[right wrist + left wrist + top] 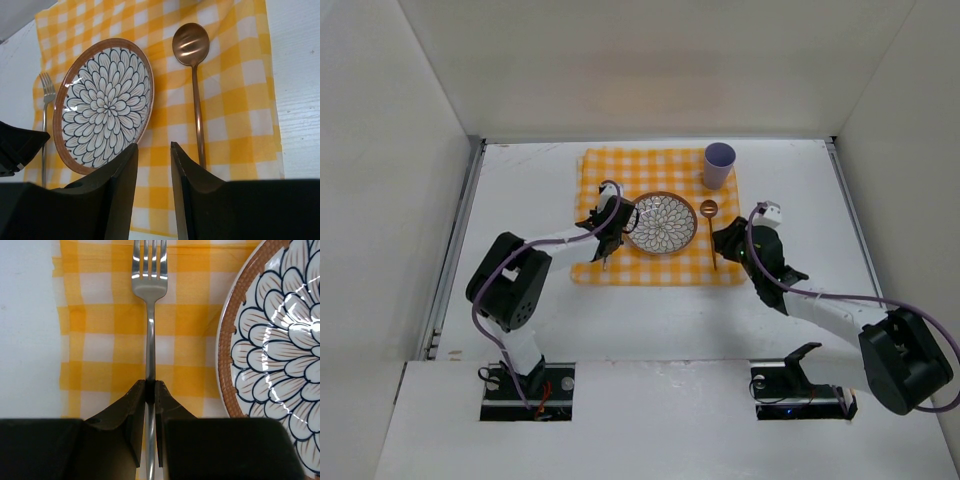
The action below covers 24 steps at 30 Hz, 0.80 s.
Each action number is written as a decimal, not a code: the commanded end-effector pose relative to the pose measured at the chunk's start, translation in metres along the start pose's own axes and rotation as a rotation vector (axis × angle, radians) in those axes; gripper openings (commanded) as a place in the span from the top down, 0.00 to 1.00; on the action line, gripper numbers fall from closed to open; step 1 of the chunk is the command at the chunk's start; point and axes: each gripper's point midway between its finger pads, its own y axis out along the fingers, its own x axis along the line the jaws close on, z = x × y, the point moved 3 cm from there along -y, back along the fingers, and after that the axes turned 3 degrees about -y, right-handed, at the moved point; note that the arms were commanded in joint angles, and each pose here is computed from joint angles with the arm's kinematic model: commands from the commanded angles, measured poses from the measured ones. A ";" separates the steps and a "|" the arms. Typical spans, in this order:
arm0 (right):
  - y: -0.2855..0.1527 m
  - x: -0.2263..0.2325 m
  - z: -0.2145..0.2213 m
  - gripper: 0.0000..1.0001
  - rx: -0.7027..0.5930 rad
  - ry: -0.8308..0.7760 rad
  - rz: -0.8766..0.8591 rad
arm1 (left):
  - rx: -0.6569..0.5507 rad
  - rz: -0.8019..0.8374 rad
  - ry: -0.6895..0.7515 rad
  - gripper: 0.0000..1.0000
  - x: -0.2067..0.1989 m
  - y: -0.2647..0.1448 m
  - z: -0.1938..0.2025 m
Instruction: Set the dinner table for one person
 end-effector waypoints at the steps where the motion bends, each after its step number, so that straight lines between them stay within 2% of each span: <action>1: 0.003 0.023 -0.025 0.61 -0.079 0.007 -0.064 | -0.057 0.019 -0.020 0.93 -0.007 0.002 -0.024; 7: 0.004 0.023 -0.023 0.61 -0.071 0.005 -0.065 | -0.034 0.011 -0.016 0.93 -0.005 0.005 -0.013; 11: 0.007 0.022 -0.019 0.61 -0.055 0.012 -0.065 | -0.018 -0.001 -0.006 0.86 -0.006 0.009 -0.006; 17: 0.005 0.022 -0.022 0.54 -0.072 0.014 -0.061 | -0.053 0.007 -0.038 0.62 -0.001 -0.007 -0.015; 21: 0.003 0.021 -0.027 0.46 -0.092 0.011 -0.052 | -0.099 0.027 -0.084 0.45 0.005 -0.026 -0.027; 24: 0.002 0.019 -0.026 0.45 -0.097 0.022 -0.051 | -0.142 0.042 -0.121 0.21 0.012 -0.043 -0.038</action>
